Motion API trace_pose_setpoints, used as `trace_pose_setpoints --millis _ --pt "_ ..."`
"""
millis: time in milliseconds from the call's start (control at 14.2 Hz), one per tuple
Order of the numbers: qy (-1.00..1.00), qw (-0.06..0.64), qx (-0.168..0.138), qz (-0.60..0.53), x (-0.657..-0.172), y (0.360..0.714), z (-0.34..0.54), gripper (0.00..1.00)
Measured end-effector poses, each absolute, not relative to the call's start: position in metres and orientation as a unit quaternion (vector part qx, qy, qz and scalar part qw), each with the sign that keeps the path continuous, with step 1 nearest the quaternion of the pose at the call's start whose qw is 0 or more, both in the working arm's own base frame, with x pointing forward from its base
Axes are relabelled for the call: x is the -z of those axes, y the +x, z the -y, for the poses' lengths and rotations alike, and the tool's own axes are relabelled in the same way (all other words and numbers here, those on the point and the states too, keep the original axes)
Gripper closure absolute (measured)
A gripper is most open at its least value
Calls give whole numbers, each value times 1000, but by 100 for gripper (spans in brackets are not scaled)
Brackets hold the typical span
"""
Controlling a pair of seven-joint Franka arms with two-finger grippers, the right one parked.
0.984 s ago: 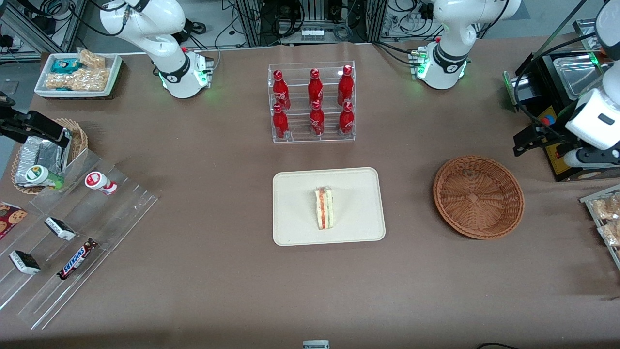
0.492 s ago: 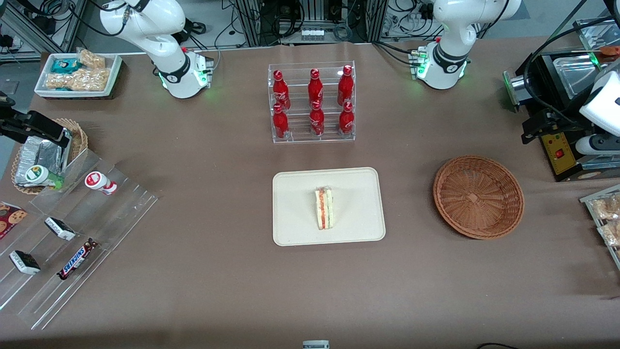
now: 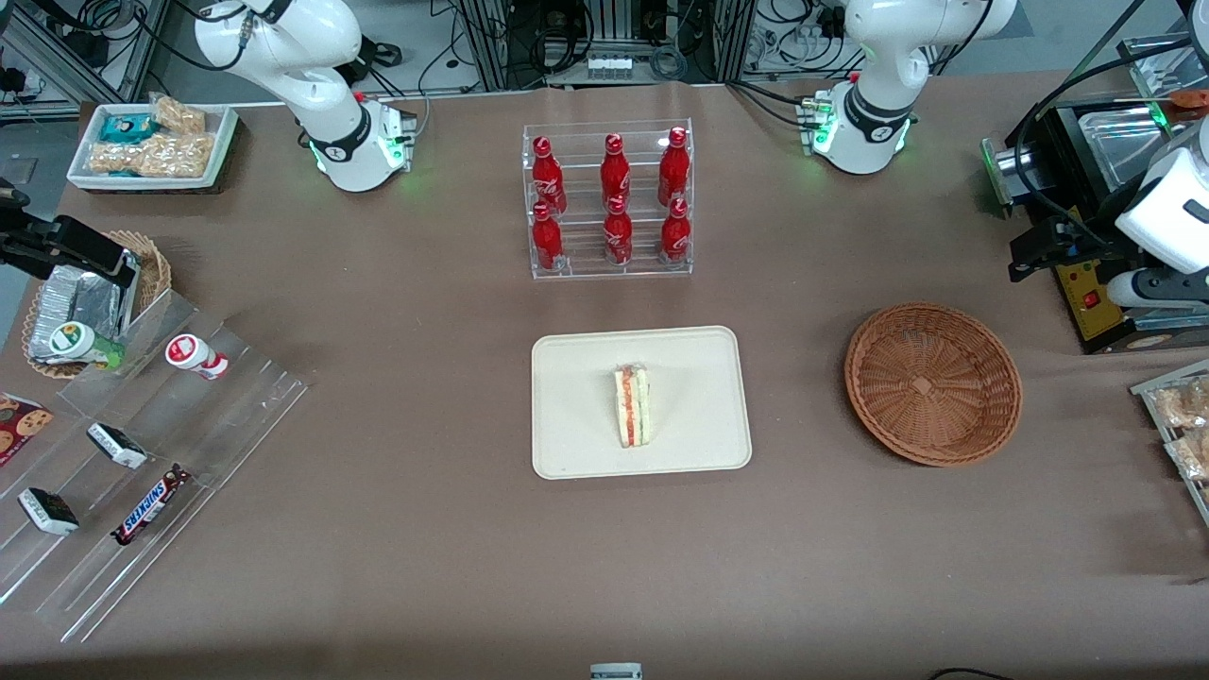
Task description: Place sandwich from basket to tray
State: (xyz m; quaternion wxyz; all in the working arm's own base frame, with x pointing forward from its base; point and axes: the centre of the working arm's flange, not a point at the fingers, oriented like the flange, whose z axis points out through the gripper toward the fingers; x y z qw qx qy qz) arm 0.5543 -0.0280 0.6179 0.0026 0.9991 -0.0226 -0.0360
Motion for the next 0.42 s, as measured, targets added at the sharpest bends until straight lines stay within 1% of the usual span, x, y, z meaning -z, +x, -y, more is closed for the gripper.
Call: trace_pose_setpoints --millis 422 --pt "999 3 38 24 -616 555 29 0"
